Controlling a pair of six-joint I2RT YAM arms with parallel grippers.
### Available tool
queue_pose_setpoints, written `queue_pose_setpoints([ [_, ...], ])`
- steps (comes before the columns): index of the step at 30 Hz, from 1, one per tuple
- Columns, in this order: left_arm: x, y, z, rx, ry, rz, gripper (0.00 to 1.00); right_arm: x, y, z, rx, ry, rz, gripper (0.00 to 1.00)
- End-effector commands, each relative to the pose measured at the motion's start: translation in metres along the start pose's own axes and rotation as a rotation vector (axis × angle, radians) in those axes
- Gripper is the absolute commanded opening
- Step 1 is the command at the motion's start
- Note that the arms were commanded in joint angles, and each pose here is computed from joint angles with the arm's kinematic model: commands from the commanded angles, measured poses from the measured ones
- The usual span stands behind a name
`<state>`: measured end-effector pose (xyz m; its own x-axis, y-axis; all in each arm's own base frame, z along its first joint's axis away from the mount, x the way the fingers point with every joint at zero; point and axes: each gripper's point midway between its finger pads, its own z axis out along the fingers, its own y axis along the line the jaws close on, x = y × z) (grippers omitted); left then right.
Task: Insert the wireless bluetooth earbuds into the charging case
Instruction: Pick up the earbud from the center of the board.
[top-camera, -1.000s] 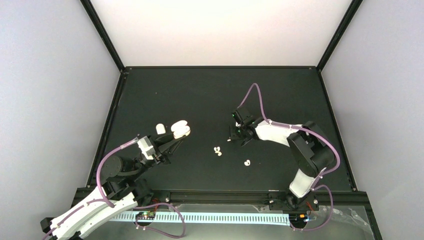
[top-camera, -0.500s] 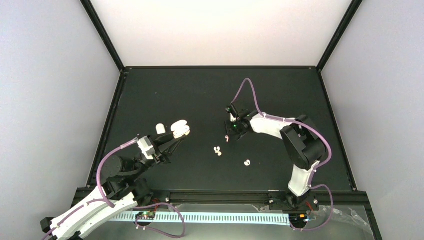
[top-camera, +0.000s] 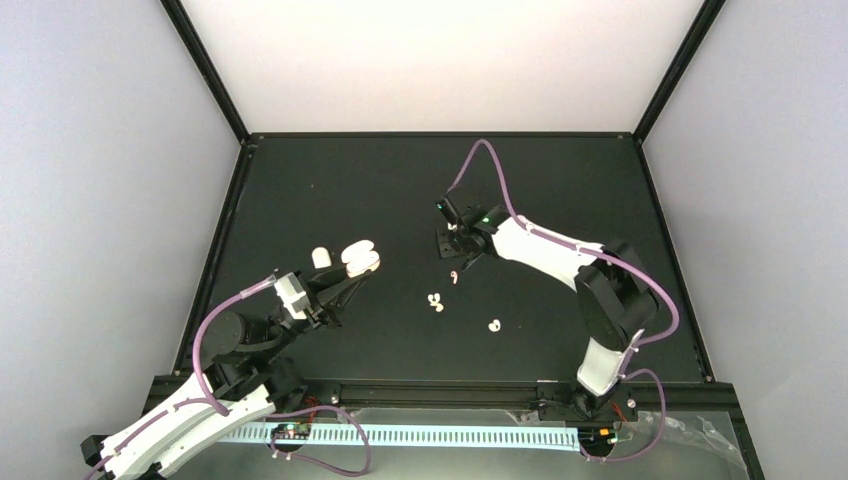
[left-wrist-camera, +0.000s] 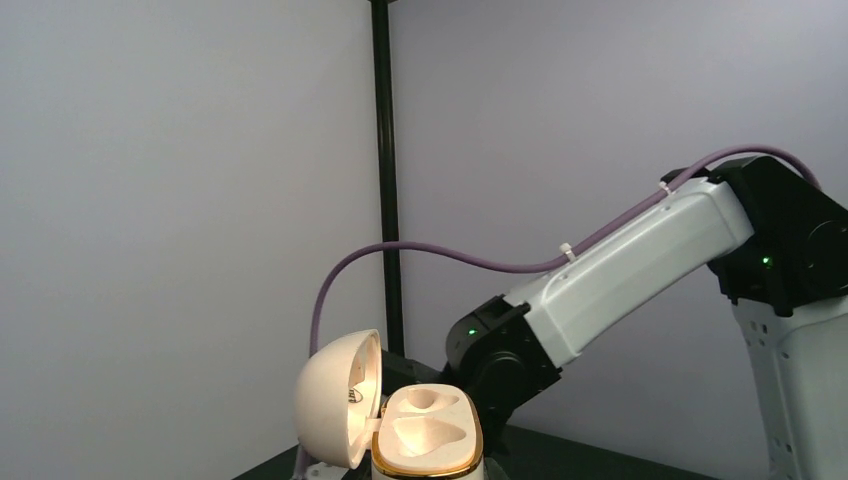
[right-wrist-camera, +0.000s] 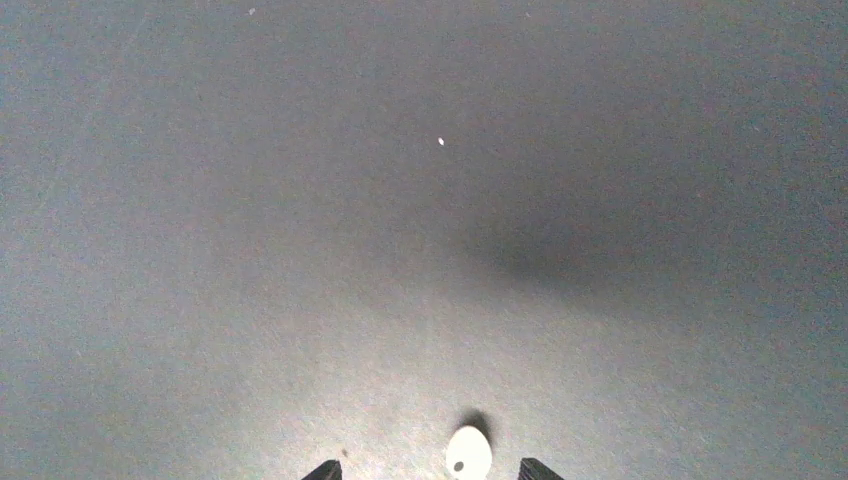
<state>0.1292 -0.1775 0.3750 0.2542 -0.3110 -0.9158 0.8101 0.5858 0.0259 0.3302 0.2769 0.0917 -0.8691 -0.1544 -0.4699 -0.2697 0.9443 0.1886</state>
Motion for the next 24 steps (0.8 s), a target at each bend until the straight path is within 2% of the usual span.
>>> queue_pose_setpoints([
  [1, -0.021, -0.001, -0.004, 0.003, -0.053, 0.006, 0.02, 0.008, -0.004, 0.015, 0.122, 0.06, 0.035, 0.45],
  [11, -0.028, -0.001, -0.008, 0.003, -0.075, -0.002, 0.02, 0.018, -0.014, 0.035, 0.233, 0.098, 0.052, 0.41],
  [24, -0.031, -0.003, -0.009, 0.012, -0.074, -0.014, 0.02, 0.033, -0.014, 0.057, 0.244, 0.168, 0.064, 0.3],
])
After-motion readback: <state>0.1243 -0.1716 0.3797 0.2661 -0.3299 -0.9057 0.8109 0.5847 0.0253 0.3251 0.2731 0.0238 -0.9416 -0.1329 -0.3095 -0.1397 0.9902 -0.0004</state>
